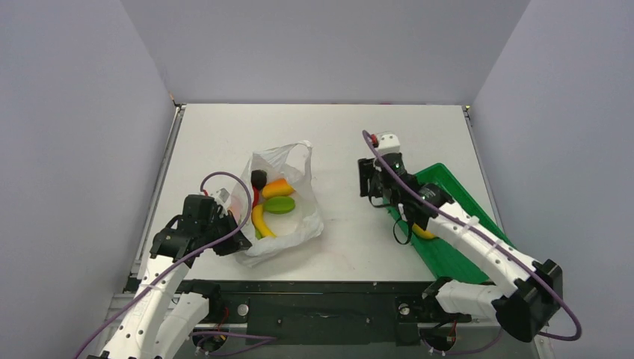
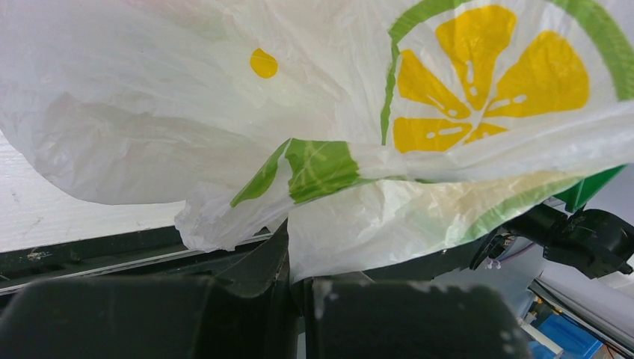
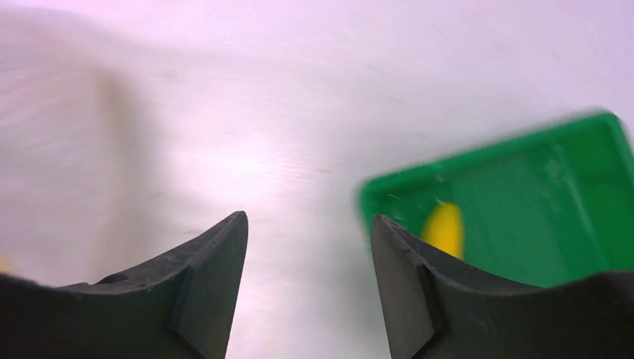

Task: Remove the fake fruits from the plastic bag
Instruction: Take out the fake fruit from the plastic bag.

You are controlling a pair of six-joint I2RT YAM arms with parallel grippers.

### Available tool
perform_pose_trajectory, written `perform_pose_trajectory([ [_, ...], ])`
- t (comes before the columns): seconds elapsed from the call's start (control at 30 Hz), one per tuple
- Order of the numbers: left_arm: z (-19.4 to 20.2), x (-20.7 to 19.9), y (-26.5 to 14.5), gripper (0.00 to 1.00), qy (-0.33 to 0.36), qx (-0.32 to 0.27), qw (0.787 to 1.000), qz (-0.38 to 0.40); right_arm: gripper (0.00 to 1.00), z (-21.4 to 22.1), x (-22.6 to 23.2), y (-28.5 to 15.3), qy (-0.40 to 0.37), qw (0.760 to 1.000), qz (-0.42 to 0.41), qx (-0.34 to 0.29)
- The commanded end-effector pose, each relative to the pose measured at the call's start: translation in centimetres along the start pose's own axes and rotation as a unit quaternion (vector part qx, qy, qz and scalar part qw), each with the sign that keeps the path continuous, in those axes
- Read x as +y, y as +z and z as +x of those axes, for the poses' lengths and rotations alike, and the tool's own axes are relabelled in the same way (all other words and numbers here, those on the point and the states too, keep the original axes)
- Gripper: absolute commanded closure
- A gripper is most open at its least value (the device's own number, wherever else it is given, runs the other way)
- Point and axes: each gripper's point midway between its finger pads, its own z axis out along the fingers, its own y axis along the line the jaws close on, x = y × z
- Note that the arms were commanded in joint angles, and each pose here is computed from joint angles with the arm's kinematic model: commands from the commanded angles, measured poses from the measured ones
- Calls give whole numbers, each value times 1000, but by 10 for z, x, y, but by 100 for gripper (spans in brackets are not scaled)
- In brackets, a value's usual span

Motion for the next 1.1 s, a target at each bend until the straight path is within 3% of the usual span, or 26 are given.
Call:
perform_pose_trajectory([
  [0.0,-1,-7,-6,100,20,-3,1000,12,43,-41,119,-81,-35,964,-231,-126],
  [0.13,6,-8,-3,100,28,20,999,13,44,-46,205,-147,-47,898,-392,-195],
  [0.27,7,-11,0,100,33,25,999,19,47,-35,260,-160,-70,876,-437,-194],
  [0.43,8,-13,3,100,35,32,999,25,47,-11,305,-124,-117,884,-414,-181],
  [0.67,8,-12,-2,100,40,25,999,22,44,12,312,-54,-213,914,-300,-172],
  [0.83,7,-13,-2,100,35,23,999,22,37,12,305,-12,-292,912,-238,-162],
  [1.07,5,-12,-2,100,35,22,999,18,31,14,316,29,-312,905,-254,-134],
])
